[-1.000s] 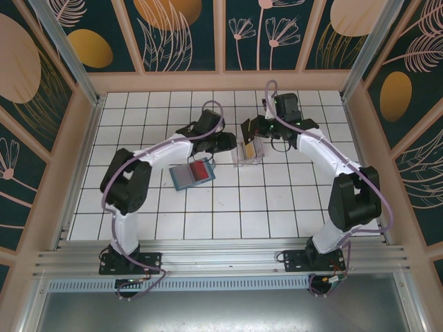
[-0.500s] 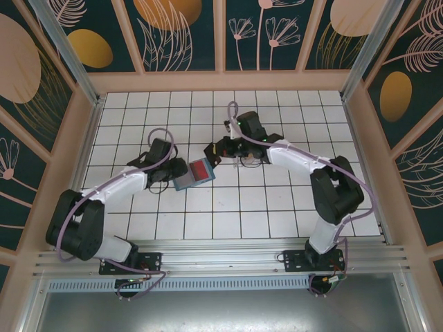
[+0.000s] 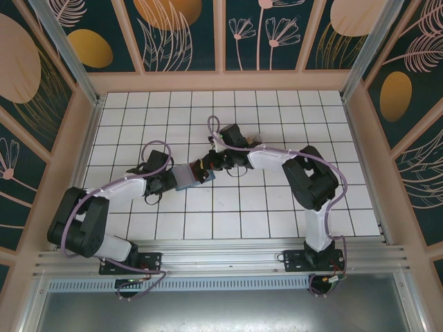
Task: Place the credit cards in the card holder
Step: Insert the credit card into the card slot.
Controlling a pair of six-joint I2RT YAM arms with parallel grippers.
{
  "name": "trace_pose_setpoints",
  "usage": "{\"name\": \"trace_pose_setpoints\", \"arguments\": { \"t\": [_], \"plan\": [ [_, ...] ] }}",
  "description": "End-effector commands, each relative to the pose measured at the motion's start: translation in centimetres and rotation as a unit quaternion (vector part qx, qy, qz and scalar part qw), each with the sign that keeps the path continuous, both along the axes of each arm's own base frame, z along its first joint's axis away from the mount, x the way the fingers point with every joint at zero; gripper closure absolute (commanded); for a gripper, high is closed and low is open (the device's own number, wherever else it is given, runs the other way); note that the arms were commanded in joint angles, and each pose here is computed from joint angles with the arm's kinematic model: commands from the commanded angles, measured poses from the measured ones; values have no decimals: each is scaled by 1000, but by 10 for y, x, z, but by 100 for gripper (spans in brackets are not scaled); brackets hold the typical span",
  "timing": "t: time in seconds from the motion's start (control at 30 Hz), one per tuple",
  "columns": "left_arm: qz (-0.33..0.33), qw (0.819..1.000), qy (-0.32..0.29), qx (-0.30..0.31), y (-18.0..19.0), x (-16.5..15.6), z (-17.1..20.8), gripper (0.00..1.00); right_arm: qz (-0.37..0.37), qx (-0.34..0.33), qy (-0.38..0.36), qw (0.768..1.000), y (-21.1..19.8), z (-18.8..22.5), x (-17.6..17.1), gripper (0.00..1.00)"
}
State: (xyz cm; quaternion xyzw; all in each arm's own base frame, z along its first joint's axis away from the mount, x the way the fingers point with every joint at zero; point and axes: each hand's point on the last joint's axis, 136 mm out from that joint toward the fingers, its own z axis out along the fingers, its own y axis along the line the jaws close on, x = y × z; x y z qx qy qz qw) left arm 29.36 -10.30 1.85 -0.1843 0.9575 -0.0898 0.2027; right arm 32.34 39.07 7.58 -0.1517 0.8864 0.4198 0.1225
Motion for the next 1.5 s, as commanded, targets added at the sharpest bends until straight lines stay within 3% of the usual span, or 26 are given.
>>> {"name": "trace_pose_setpoints", "arguments": {
  "t": [0.0,0.23,1.27,1.47],
  "plan": [
    [-3,1000,-4,3,-1,9,-3,62,13,17,-10,1000,16,6,6,96],
    [-10,1000,11,3,-3,5,-17,68,23,20,0,1000,26,-3,9,96],
    [-39,998,24,-36,-21,6,-30,68,3,5,20,1000,44,-30,9,97],
    [-47,998,25,-43,-26,8,-29,73,-17,2,10,1000,41,-31,12,97]
  ]
}}
